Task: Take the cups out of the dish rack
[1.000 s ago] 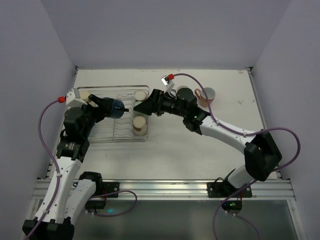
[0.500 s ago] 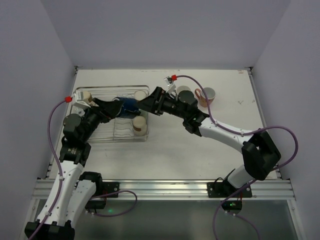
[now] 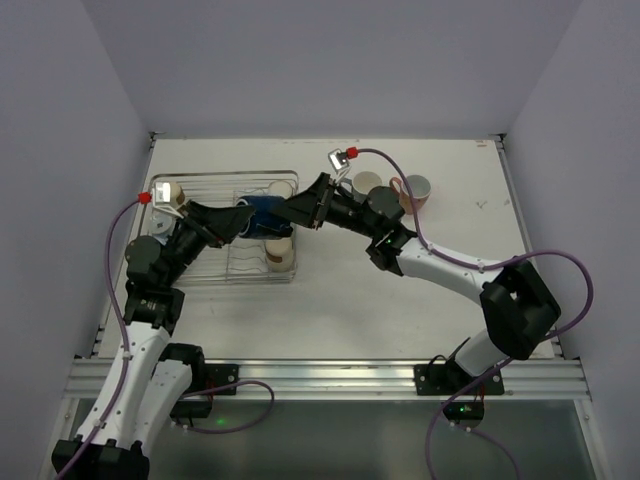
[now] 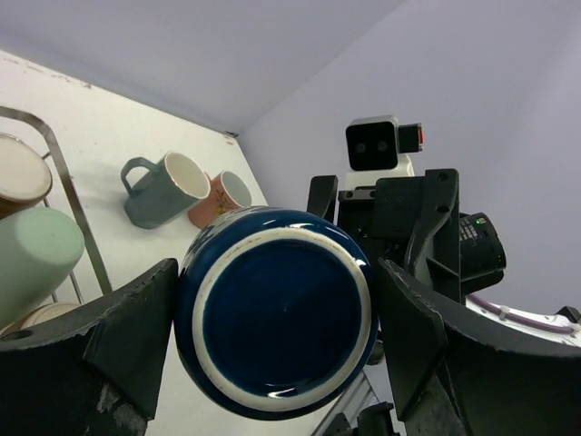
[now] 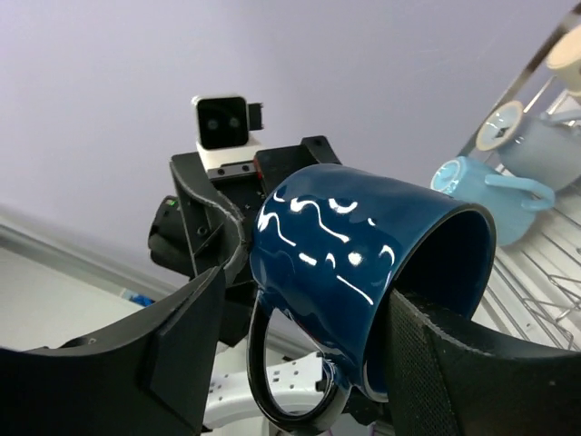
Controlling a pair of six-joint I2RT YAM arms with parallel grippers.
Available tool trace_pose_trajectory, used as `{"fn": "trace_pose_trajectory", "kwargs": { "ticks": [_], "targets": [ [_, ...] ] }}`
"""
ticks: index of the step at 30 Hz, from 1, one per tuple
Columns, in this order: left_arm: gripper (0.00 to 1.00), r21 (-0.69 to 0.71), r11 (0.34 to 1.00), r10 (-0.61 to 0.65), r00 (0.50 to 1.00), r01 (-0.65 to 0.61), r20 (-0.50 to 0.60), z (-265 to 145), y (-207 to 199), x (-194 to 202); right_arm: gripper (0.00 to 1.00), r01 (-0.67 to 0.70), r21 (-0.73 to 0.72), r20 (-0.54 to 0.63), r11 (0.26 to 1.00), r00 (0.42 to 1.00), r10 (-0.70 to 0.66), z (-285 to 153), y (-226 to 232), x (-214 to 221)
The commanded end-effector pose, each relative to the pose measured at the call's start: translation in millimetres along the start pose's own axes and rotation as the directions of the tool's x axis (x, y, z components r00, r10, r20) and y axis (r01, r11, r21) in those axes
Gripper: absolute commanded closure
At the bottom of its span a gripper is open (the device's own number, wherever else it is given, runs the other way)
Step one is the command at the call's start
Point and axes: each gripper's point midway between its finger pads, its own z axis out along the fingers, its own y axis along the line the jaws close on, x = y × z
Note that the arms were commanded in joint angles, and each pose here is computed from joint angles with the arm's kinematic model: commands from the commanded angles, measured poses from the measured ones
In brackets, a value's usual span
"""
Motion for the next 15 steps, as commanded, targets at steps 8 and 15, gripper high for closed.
{"fn": "trace_pose_trajectory", "kwargs": {
  "ticks": [8,15],
  "targets": [
    [0.71,0.189,0.982,0.009,1.000,-0.009,0.001,1.9,-44.7,1.3,0.59,0.003,-0.289,0.008,0.957,1.000,0.000,-14.1,65.3,-1.2],
    [0.38,0.193,0.981,0.029,1.000,-0.027,-0.010,3.3,-46.6,6.7,0.97,0.020,-0.327,0.002,0.945,1.000,-0.021,-18.1,79.4,-1.4]
  ]
}}
